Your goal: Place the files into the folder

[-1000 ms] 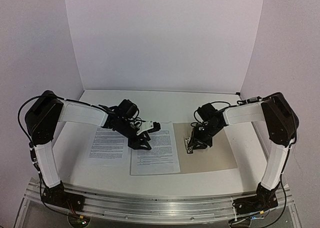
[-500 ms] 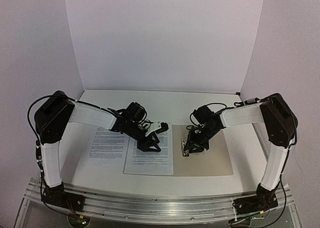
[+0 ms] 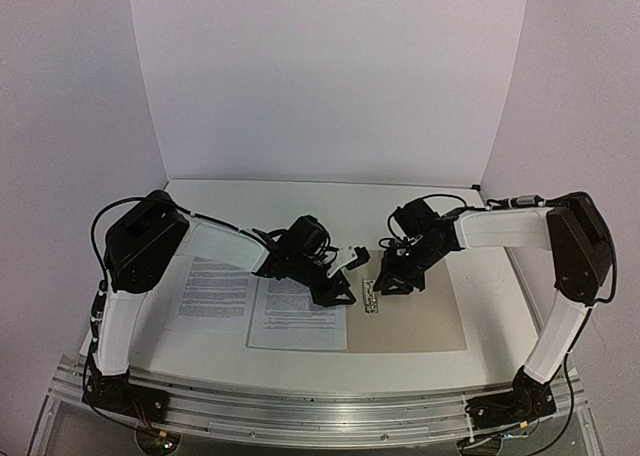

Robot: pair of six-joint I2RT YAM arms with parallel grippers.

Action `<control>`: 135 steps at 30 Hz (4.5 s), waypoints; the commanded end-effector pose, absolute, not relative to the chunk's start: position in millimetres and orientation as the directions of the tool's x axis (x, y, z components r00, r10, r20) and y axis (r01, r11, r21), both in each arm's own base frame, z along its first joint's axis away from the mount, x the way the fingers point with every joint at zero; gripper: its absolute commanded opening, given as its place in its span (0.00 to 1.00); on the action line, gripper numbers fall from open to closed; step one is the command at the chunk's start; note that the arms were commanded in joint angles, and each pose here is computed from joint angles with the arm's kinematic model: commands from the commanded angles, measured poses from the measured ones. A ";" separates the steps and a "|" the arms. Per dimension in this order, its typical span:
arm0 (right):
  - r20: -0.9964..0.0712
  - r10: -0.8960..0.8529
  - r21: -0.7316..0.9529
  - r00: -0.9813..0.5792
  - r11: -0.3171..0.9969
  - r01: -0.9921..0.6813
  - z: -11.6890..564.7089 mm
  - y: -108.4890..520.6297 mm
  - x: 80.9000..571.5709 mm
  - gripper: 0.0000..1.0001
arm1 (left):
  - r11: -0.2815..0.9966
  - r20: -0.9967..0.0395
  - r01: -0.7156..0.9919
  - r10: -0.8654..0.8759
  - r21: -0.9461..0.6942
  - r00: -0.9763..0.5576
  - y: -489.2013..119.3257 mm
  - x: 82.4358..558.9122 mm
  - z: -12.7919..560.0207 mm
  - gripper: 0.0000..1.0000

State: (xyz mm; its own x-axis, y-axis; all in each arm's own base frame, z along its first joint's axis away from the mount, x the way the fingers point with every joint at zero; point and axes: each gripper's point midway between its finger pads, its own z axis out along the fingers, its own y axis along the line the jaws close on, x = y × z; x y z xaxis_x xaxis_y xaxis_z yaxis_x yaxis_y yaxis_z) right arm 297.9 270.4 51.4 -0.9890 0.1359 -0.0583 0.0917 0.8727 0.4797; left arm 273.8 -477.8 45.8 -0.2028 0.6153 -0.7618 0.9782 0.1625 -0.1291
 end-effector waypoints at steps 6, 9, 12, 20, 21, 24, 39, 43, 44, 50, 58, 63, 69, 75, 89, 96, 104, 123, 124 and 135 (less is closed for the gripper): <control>-0.055 0.126 0.448 -0.990 0.890 0.088 31.1 265.3 299.0 0.21 | 0.335 -0.747 0.939 0.643 0.074 -0.171 -478.9 330.8 48.3 0.46; -0.077 0.159 0.422 -0.984 0.899 0.113 28.1 255.7 310.1 0.22 | 0.349 -0.744 0.930 0.651 0.115 -0.152 -477.1 340.2 54.0 0.46; -0.106 0.177 0.391 -0.978 0.912 0.123 24.7 247.0 319.0 0.23 | 0.366 -0.733 0.917 0.666 0.157 -0.140 -471.9 352.9 57.1 0.46; -0.049 0.207 0.328 -0.977 0.927 0.180 -11.1 231.9 303.0 0.23 | 0.323 -0.652 0.945 0.728 0.052 -0.213 -449.9 317.2 3.1 0.45; -0.043 0.211 0.324 -0.977 0.927 0.186 -13.5 231.1 301.6 0.23 | 0.318 -0.648 0.947 0.732 0.049 -0.212 -448.4 314.3 0.0 0.45; -0.015 0.230 0.321 -0.973 0.923 0.214 -22.7 229.2 295.7 0.23 | 0.296 -0.640 0.954 0.740 0.034 -0.207 -446.0 305.7 -6.2 0.45; 0.018 0.266 0.332 -0.964 0.908 0.257 -32.0 226.4 293.8 0.23 | 0.234 -0.631 0.971 0.762 0.054 -0.149 -441.3 295.3 -7.9 0.45; 0.001 0.253 0.358 -0.967 0.903 0.237 -22.2 231.6 299.8 0.23 | 0.224 -0.642 0.973 0.754 0.055 -0.137 -447.2 296.9 -0.3 0.45; -0.005 0.251 0.364 -0.968 0.902 0.233 -19.8 232.9 302.2 0.23 | 0.223 -0.645 0.973 0.752 0.056 -0.135 -448.0 297.4 1.1 0.45; -0.101 0.205 0.460 -0.973 0.877 0.137 25.3 254.5 329.5 0.24 | 0.215 -0.685 0.972 0.723 0.098 -0.091 -461.8 309.8 32.9 0.46; -0.096 0.178 0.541 -0.979 0.835 0.099 54.7 266.6 323.8 0.30 | 0.218 -0.716 0.967 0.696 0.132 -0.059 -474.0 320.6 59.7 0.48; 0.018 0.163 0.554 -0.986 0.820 0.146 38.0 261.3 287.5 0.30 | 0.214 -0.753 0.974 0.653 0.070 -0.089 -485.9 314.2 64.4 0.48; 0.068 0.074 0.617 -0.995 0.781 0.100 40.6 278.0 271.1 0.18 | 0.229 -0.769 0.973 0.615 -0.037 -0.174 -499.9 301.6 52.6 0.46; 0.094 0.069 0.625 -0.993 0.772 0.113 26.5 281.9 266.3 0.19 | 0.249 -0.764 0.966 0.611 -0.062 -0.207 -502.8 300.7 38.0 0.46; 0.128 0.075 0.608 -0.989 0.782 0.138 4.0 282.6 261.5 0.16 | 0.514 -0.584 0.716 0.426 -0.472 -0.691 -518.5 335.5 59.0 0.33; 0.119 0.090 0.599 -0.989 0.788 0.143 2.3 281.2 264.4 0.13 | 0.686 -0.355 0.475 0.323 -0.551 -0.878 -507.6 331.9 43.5 0.37; 0.118 0.098 0.611 -0.988 0.777 0.150 0.3 287.2 269.3 0.09 | 0.725 -0.320 0.404 0.262 -0.557 -0.911 -509.4 337.2 39.0 0.35; 0.143 0.094 0.648 -0.985 0.744 0.165 -5.6 300.3 269.4 0.06 | 0.755 -0.289 0.352 0.222 -0.554 -0.931 -509.9 343.1 33.2 0.21; 0.144 0.091 0.654 -0.985 0.738 0.164 -5.1 302.8 271.2 0.05 | 0.755 -0.293 0.353 0.220 -0.553 -0.930 -509.9 343.7 35.7 0.21; 0.160 0.057 0.702 -0.985 0.696 0.154 -4.2 318.5 278.2 0.04 | 0.790 -0.273 0.318 0.197 -0.524 -0.941 -491.4 349.4 33.9 0.18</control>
State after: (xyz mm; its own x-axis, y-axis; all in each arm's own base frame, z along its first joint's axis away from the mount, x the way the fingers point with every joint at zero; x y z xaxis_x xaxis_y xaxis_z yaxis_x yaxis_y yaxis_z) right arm 278.4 317.1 9.6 -0.9896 0.0485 0.1355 0.1323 0.6768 0.7241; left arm 343.7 -500.4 24.9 -0.9347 0.2228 -0.2770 0.3435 0.7670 -0.5420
